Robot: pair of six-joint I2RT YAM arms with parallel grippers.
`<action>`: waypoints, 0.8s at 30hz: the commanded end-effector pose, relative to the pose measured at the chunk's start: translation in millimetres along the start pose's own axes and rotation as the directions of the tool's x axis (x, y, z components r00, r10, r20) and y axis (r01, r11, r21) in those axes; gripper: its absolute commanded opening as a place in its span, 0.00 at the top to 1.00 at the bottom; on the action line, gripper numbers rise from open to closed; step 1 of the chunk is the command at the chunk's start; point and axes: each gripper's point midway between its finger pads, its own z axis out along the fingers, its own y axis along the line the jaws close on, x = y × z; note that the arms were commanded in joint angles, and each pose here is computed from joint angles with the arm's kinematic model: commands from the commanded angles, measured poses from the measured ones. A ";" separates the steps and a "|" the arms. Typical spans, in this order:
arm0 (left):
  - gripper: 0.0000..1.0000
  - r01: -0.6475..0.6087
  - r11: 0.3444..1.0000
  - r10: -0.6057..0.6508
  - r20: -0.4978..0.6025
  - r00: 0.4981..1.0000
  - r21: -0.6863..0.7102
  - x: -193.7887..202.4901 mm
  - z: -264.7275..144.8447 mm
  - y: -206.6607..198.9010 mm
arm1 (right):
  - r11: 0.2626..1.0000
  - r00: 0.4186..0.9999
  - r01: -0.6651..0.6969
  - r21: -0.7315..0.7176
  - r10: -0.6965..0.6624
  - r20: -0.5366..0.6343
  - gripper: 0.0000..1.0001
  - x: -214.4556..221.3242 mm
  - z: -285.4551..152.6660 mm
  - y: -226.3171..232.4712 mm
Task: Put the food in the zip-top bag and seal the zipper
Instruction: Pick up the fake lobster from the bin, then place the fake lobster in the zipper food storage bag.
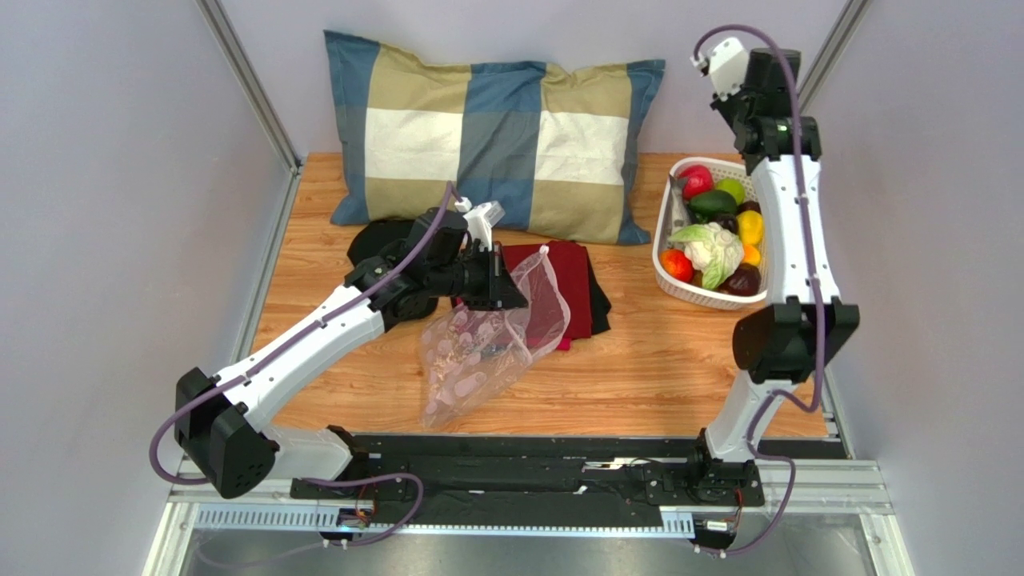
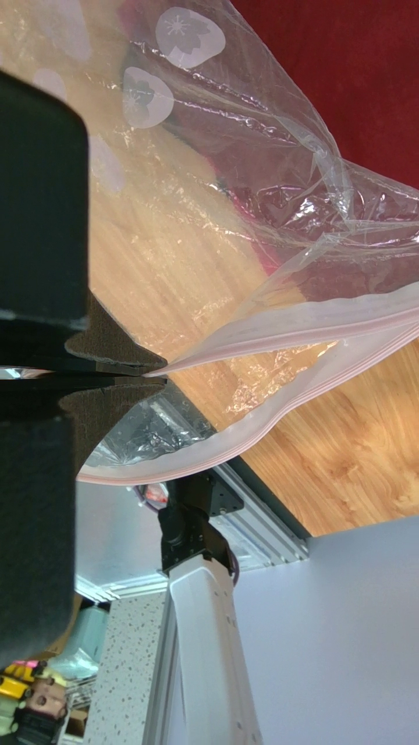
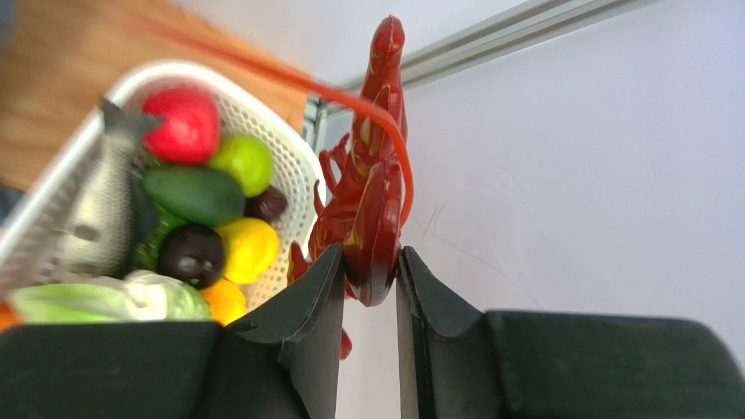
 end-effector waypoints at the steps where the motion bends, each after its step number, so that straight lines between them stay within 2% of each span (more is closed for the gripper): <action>1: 1.00 0.015 0.998 -0.020 0.089 0.996 0.054 -19.2 -13.2 -19.0 | 0.968 0.934 -0.250 0.000 0.241 0.262 1.00 -48.1 -88.3 -41.4; 2: 1.00 0.018 0.998 -0.024 0.096 0.995 0.062 -21.7 -14.4 -22.0 | 0.943 0.900 -0.330 -0.042 0.328 0.288 1.00 -53.4 -99.3 -39.1; 4: 1.00 0.031 0.998 -0.038 0.102 0.994 0.063 -23.4 -16.4 -23.9 | 0.907 0.834 -0.400 -0.134 0.421 0.357 1.00 -67.5 -128.2 -36.4; 5: 1.00 0.047 0.997 -0.053 0.104 0.993 0.061 -23.7 -16.5 -23.8 | 0.864 0.779 -0.445 -0.237 0.504 0.373 1.00 -78.7 -140.3 -25.4; 6: 1.00 0.058 0.996 -0.064 0.106 0.992 0.061 -23.5 -16.1 -23.7 | 0.831 0.750 -0.477 -0.286 0.554 0.362 1.00 -80.0 -146.5 -18.4; 8: 1.00 0.088 0.995 -0.093 0.148 0.985 0.041 -26.9 -17.2 -17.5 | 0.760 0.656 -0.540 -0.361 0.649 0.385 1.00 -90.3 -173.5 -18.9; 9: 1.00 0.119 0.992 -0.123 0.167 0.978 0.036 -28.6 -18.2 -15.8 | 0.676 0.575 -0.613 -0.409 0.737 0.357 1.00 -93.2 -180.6 -16.7; 10: 1.00 0.124 0.991 -0.131 0.203 0.970 0.047 -33.1 -22.7 -18.0 | 0.631 0.508 -0.634 -0.446 0.776 0.375 1.00 -95.6 -194.9 -17.2; 11: 1.00 0.153 0.988 -0.154 0.235 0.960 0.020 -33.9 -21.4 -8.0 | 0.597 0.462 -0.621 -0.507 0.802 0.379 1.00 -102.4 -206.3 -12.2; 12: 1.00 0.168 0.985 -0.169 0.260 0.951 0.025 -35.8 -23.5 -7.4 | 0.527 0.387 -0.642 -0.558 0.850 0.357 1.00 -106.7 -215.0 -9.9; 13: 1.00 0.187 0.981 -0.193 0.294 0.936 0.048 -39.8 -30.2 -10.4 | 0.491 0.321 -0.629 -0.603 0.870 0.374 1.00 -109.3 -229.3 -7.9; 14: 1.00 0.194 0.980 -0.200 0.330 0.922 0.053 -43.5 -30.7 -7.7 | 0.458 0.289 -0.601 -0.655 0.888 0.356 1.00 -114.1 -239.3 -2.4; 16: 1.00 0.213 0.974 -0.227 0.369 0.901 0.079 -49.7 -36.0 -9.8 | 0.377 0.245 -0.564 -0.735 0.926 0.287 1.00 -125.0 -255.9 18.2; 19: 1.00 0.232 0.970 -0.241 0.388 0.889 0.072 -53.1 -36.9 -7.3 | 0.327 0.260 -0.525 -0.786 0.941 0.218 1.00 -133.1 -276.6 43.9; 24: 1.00 0.244 0.967 -0.250 0.395 0.884 0.067 -55.3 -37.0 -6.5 | 0.320 0.299 -0.489 -0.812 0.935 0.189 1.00 -131.3 -297.4 79.4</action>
